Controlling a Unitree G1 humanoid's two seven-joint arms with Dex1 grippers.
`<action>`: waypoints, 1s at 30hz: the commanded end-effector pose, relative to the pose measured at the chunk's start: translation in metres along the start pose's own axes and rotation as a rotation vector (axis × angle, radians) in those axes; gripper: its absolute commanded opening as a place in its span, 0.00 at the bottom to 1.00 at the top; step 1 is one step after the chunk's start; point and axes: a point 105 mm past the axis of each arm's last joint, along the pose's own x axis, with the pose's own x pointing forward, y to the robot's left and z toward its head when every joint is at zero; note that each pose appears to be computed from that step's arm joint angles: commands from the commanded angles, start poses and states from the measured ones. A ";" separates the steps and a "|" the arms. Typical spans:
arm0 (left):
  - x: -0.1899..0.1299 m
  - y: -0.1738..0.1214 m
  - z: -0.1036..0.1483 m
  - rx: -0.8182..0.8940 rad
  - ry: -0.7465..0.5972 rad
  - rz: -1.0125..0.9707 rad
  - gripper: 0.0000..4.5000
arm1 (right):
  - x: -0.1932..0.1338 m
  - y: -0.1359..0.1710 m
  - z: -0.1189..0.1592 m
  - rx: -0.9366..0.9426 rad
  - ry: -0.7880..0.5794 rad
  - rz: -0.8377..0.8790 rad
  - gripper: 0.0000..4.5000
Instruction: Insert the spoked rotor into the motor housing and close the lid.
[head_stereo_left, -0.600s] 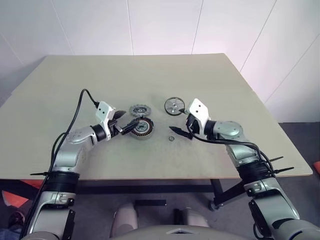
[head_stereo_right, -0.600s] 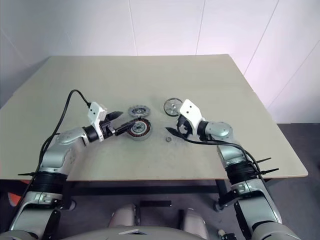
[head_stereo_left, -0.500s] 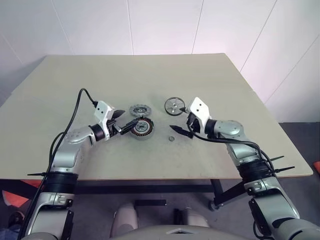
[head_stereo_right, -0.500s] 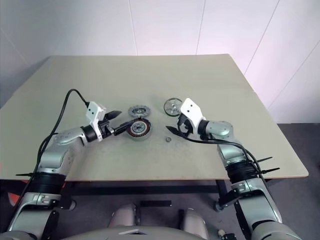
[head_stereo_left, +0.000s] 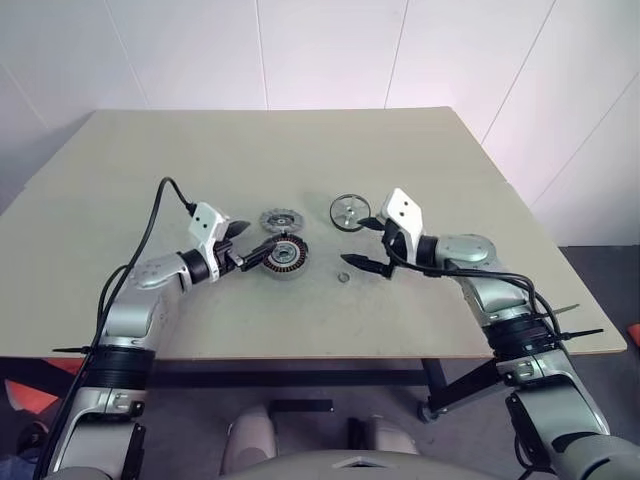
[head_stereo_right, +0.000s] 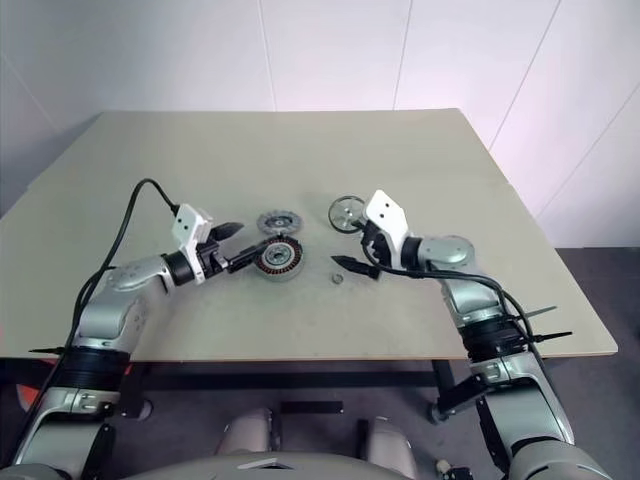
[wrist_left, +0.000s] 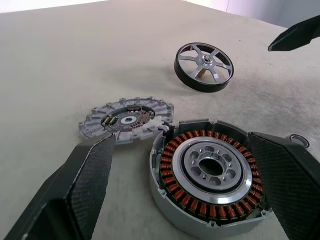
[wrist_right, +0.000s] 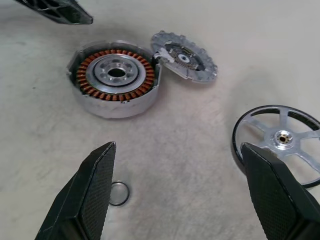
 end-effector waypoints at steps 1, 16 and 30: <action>0.002 0.000 0.010 0.036 -0.028 -0.006 1.00 | -0.002 0.014 0.014 -0.033 -0.032 0.066 1.00; -0.006 0.000 0.004 0.035 -0.002 0.009 1.00 | 0.025 0.030 -0.029 0.032 0.075 0.052 1.00; -0.002 0.004 0.002 0.046 -0.001 0.044 1.00 | 0.021 0.022 -0.054 0.086 0.145 0.023 0.35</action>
